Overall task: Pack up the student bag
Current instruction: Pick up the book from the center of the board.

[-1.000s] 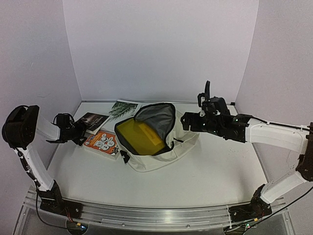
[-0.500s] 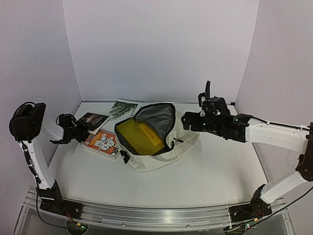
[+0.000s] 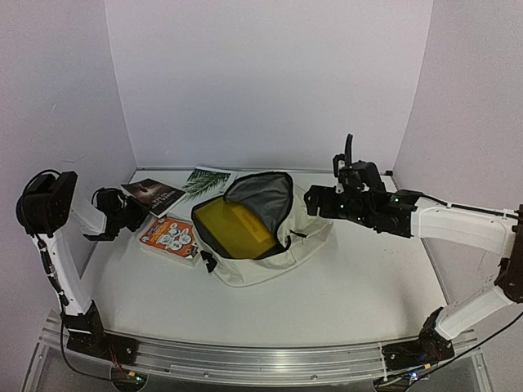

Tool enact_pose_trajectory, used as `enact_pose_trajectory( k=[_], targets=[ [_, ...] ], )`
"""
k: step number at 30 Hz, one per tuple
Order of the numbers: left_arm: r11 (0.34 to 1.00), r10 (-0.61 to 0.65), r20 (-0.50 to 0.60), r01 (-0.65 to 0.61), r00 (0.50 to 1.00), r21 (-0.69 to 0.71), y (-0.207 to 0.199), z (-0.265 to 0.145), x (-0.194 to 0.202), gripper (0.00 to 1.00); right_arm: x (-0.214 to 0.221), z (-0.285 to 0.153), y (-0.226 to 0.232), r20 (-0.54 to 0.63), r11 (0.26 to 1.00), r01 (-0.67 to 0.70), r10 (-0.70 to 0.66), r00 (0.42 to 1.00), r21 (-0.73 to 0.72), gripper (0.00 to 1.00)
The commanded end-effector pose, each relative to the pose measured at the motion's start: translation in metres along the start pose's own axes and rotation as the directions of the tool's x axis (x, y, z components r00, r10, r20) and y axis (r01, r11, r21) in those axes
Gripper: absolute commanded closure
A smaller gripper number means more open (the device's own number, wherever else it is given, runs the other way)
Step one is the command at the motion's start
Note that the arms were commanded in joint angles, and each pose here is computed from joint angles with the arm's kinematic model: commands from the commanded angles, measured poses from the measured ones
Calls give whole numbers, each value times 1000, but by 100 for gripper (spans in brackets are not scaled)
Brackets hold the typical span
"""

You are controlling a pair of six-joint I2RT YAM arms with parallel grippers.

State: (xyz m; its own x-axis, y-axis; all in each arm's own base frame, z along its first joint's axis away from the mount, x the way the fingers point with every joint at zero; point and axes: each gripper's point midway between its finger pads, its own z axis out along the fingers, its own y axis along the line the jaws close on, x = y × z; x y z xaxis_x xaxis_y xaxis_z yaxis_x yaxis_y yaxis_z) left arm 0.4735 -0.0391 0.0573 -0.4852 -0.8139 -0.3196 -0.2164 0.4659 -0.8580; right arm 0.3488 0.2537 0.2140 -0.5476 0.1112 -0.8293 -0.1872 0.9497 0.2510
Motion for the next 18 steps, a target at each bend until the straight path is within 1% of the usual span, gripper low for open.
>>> enact_pose_trajectory(
  k=[1,4,8,10,11,12,13,15,18],
  targets=[
    [990,96,71,-103,993,93,-32,-3,-19,94,-20,-11,-1,61,999,-35,35,998,-7,5],
    [986,126,79,-134,989,100,-43,-11,-22,100,-17,-7,2,48,1000,-24,25,999,-14,4],
    [979,169,89,-178,982,102,-61,-27,-25,100,-17,4,6,25,999,-14,15,1000,-29,2],
    [968,210,100,-221,972,115,-86,-47,-28,100,-20,16,9,1,998,-20,20,1000,-55,2],
    [968,214,99,-224,972,114,-88,-50,-28,100,-20,18,12,-5,998,-18,18,1000,-64,2],
    [967,225,91,-234,970,105,-96,-60,-27,100,-22,27,17,-23,996,-15,13,1000,-88,2],
    [960,241,103,-252,965,120,-110,-72,-29,100,-24,32,20,-30,995,-17,14,999,-101,2],
    [956,260,80,-268,962,120,-123,-87,-23,100,-23,46,27,-57,991,-10,2,998,-130,3],
    [944,288,52,-293,956,155,-148,-107,-12,100,-33,56,37,-52,987,-2,-7,999,-158,4]
  ],
)
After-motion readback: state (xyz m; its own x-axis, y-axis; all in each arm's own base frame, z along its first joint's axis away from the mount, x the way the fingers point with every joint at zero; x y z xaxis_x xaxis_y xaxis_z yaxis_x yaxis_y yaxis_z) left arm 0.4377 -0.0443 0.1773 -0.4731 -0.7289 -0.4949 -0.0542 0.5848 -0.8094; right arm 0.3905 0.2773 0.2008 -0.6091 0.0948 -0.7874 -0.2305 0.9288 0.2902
